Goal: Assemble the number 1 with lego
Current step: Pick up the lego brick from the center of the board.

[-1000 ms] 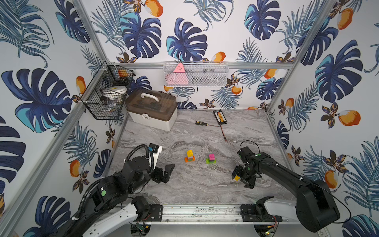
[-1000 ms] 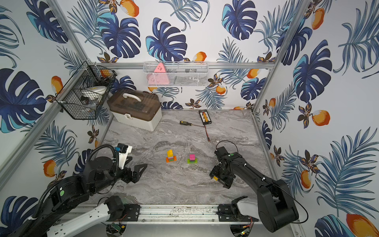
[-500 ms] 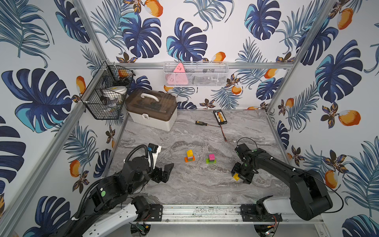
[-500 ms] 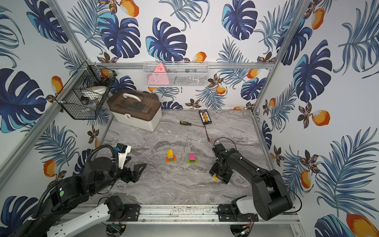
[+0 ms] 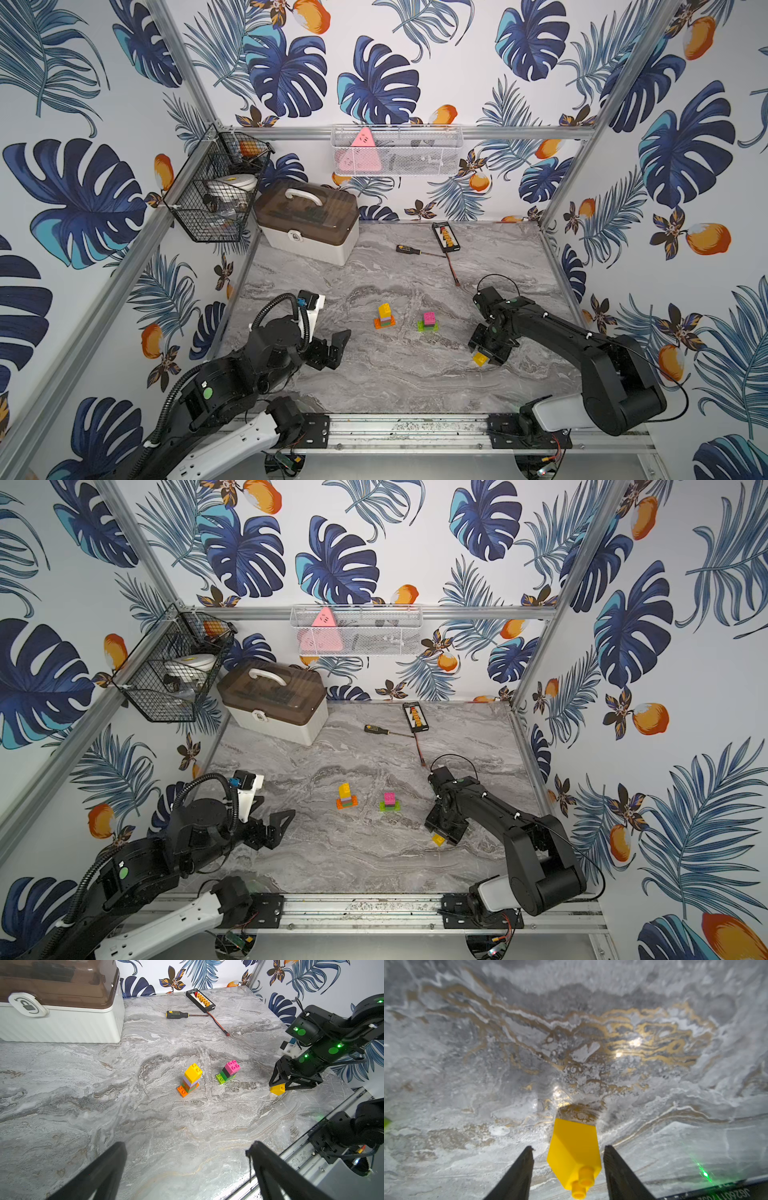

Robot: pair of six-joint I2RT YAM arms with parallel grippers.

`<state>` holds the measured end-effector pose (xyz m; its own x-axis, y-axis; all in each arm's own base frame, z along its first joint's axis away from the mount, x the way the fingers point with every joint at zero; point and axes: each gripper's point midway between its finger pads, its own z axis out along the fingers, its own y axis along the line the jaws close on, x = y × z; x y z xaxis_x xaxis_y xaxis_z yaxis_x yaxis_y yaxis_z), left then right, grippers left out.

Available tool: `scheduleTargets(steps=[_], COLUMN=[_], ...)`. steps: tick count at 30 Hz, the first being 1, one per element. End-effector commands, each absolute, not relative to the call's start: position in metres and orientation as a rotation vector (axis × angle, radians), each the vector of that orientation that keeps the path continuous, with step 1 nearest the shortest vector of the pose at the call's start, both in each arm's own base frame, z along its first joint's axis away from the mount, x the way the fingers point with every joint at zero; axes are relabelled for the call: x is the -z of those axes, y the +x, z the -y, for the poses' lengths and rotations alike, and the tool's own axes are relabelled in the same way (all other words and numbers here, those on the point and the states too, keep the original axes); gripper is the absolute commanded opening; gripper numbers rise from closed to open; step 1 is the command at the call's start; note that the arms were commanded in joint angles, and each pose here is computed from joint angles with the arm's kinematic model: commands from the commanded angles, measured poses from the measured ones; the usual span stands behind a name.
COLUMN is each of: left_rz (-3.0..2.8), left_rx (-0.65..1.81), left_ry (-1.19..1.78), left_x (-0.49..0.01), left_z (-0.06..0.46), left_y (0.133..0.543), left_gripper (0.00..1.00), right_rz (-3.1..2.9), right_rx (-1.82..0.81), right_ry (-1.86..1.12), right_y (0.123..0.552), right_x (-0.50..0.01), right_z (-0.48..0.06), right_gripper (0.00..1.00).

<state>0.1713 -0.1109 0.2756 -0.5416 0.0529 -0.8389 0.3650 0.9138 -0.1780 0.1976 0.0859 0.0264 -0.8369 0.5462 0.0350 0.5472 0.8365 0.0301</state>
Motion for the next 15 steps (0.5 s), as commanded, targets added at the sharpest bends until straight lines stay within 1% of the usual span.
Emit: scheduleTargets(steps=[1,10,15], left_rz=[-2.104,-2.101,-2.103], left_rx=[0.412,0.404,0.4], left_ry=[0.28,0.266,0.264], left_x=[-0.2786,-0.2792,-0.2785], left_z=[0.1094,0.107,0.1067], left_y=[0.1731,0.1736,0.1739], left_gripper=[0.99,0.99,0.99], right_rz=[2.988,2.99,2.988], right_rx=[0.038,0.03,0.008], right_ry=[-0.896,-0.867,-0.846], right_y=[0.1983,0.1981,0.1971], right_x=[-0.0249,-0.0193,-0.0158], right_z=[-0.0843,-0.0885,-0.0888], right_gripper=[0.57,0.52,0.46])
